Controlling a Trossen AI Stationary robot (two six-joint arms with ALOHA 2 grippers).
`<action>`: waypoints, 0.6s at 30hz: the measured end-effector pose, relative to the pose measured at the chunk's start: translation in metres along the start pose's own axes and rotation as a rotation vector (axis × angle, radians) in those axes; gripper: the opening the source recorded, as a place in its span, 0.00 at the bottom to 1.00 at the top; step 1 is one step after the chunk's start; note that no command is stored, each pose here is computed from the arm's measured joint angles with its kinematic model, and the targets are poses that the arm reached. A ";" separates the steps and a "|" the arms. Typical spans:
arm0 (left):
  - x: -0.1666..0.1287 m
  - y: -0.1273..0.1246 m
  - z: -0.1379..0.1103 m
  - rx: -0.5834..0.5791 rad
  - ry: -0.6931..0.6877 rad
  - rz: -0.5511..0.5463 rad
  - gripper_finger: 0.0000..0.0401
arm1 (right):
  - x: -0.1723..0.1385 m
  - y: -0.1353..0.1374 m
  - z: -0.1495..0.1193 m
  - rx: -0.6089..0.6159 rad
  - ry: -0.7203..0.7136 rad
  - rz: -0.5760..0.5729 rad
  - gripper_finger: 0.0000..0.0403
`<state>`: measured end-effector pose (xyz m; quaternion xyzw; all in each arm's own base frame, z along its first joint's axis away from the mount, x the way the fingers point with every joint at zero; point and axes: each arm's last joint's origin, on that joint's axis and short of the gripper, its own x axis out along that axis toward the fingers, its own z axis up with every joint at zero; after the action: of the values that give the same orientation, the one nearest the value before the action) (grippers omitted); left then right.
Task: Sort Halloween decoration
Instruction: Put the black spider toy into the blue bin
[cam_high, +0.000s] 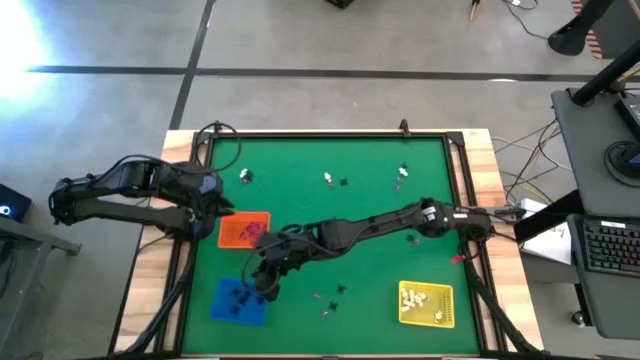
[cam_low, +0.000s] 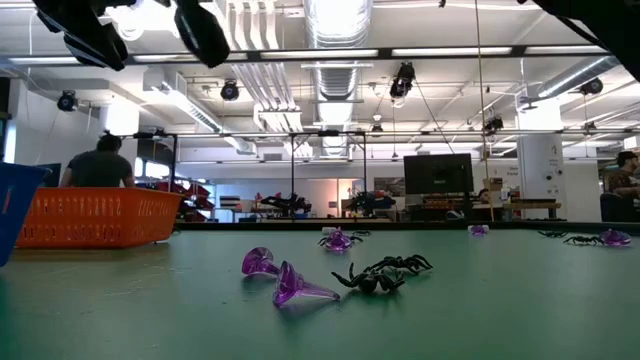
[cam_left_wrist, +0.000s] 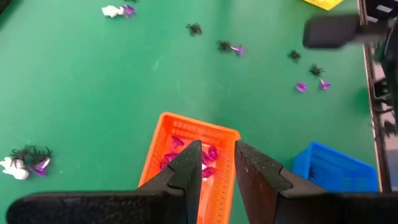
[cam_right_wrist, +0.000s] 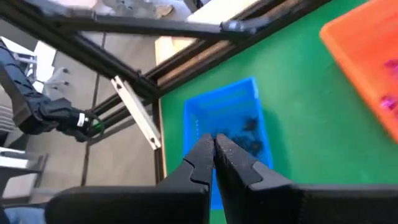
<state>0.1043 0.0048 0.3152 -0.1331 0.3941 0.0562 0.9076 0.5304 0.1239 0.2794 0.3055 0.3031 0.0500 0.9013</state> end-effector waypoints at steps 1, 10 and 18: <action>0.000 0.000 0.000 0.002 -0.005 -0.001 0.19 | 0.004 0.000 -0.003 0.008 0.007 0.000 0.02; 0.000 -0.001 0.003 0.012 -0.038 -0.009 0.19 | 0.011 0.002 -0.013 -0.002 0.029 -0.001 0.02; 0.001 -0.002 0.010 0.030 -0.093 -0.022 0.19 | 0.040 -0.012 -0.030 0.000 0.086 0.063 0.02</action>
<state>0.1123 0.0053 0.3218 -0.1209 0.3506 0.0463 0.9275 0.5449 0.1410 0.2333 0.3125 0.3318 0.0917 0.8854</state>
